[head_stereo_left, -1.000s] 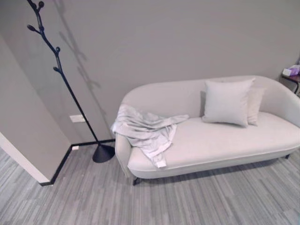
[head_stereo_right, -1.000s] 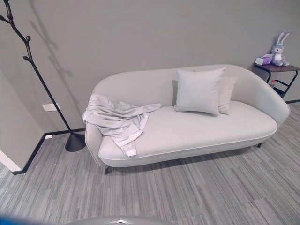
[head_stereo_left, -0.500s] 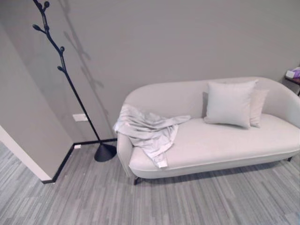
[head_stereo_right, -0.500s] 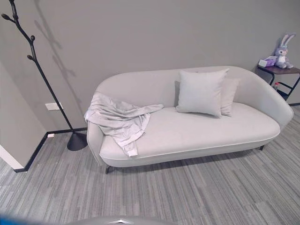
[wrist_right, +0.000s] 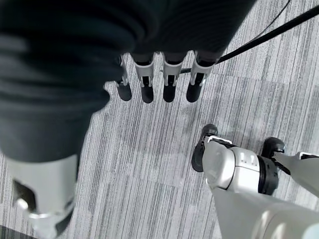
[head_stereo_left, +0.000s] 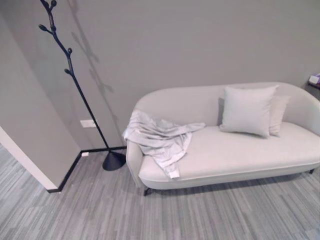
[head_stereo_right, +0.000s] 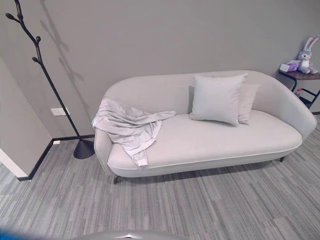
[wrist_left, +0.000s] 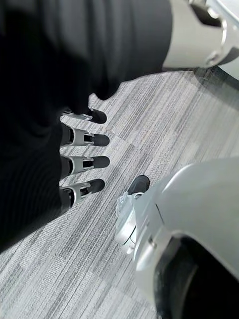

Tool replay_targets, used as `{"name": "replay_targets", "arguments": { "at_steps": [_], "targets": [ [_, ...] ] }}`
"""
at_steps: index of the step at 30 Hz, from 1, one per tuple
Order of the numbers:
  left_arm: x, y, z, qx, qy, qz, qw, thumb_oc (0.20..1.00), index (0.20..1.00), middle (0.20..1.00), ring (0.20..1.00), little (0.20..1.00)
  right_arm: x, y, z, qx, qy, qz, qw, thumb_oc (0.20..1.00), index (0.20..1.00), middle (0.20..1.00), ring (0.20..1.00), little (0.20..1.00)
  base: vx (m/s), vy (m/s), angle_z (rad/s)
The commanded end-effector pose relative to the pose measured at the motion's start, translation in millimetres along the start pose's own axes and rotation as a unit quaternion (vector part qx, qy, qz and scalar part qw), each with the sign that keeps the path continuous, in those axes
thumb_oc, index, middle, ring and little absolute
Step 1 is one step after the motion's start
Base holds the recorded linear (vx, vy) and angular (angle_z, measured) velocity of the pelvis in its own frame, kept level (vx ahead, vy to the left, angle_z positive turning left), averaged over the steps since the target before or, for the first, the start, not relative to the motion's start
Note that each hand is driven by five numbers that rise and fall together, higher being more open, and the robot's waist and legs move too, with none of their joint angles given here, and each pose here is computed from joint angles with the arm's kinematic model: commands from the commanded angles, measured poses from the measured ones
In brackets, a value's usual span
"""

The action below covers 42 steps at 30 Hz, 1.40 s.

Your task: Hang the clothes on the sofa on the clothes rack.

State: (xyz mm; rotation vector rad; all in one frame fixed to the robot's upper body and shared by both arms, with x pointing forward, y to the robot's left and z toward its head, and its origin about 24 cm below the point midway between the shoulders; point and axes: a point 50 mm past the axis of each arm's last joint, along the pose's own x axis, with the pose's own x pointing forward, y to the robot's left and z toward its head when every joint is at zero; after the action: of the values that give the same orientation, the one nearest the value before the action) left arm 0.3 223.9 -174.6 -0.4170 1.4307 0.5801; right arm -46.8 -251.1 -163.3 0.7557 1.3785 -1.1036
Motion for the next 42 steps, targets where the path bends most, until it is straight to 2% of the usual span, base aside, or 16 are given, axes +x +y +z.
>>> {"name": "replay_targets", "arguments": {
  "at_steps": [1,8,16,20,26,27,30,36,42],
  "targets": [
    [1,-18,14,0.011,-0.024,-0.027,0.999,1.000,1.000,1.000,1.000,1.000,-1,18,-7,-0.021,0.014,0.016,1.000,1.000,1.000,1.000,1.000,1.000,0.01,-0.051,-0.01],
    [1,-41,30,-0.005,-0.051,-0.056,0.997,1.000,1.000,1.000,1.000,1.000,-3,26,8,-0.067,-0.004,0.025,0.997,1.000,1.000,1.000,1.000,1.000,-0.05,-0.007,0.12],
    [1,-47,28,-0.087,-0.059,-0.047,0.993,1.000,1.000,1.000,1.000,1.000,-4,40,21,-0.109,-0.024,0.041,0.993,1.000,1.000,1.000,1.000,1.000,0.20,0.137,0.30],
    [2,-40,12,-0.111,-0.041,-0.031,0.992,1.000,1.000,1.000,1.000,1.000,-5,41,24,-0.120,-0.026,0.043,0.991,1.000,1.000,1.000,1.000,1.000,0.44,0.282,-0.04],
    [1,-35,23,-0.037,-0.059,-0.026,0.997,1.000,1.000,1.000,1.000,1.000,-3,39,13,-0.146,-0.011,0.053,0.988,1.000,1.000,1.000,1.000,1.000,0.46,0.202,-0.41],
    [0,-41,34,0.012,-0.077,-0.037,0.996,1.000,1.000,1.000,1.000,1.000,-3,45,13,-0.164,-0.017,0.065,0.984,1.000,1.000,1.000,1.000,1.000,0.36,0.206,0.14],
    [-1,-47,49,0.059,-0.101,-0.041,0.992,1.000,1.000,1.000,1.000,1.000,-5,58,19,-0.205,-0.036,0.081,0.975,1.000,1.000,1.000,1.000,1.000,0.33,0.254,-0.21],
    [-3,-47,62,0.097,-0.126,-0.040,0.986,1.000,1.000,1.000,1.000,1.000,-6,77,20,-0.242,-0.061,0.110,0.962,1.000,1.000,1.000,1.000,1.000,0.21,0.122,-0.30],
    [-4,-43,65,0.117,-0.127,-0.024,0.985,1.000,1.000,1.000,1.000,1.000,-17,117,35,-0.280,-0.131,0.151,0.939,1.000,1.000,1.000,1.000,1.000,0.24,-0.032,0.03]
  ]
}}
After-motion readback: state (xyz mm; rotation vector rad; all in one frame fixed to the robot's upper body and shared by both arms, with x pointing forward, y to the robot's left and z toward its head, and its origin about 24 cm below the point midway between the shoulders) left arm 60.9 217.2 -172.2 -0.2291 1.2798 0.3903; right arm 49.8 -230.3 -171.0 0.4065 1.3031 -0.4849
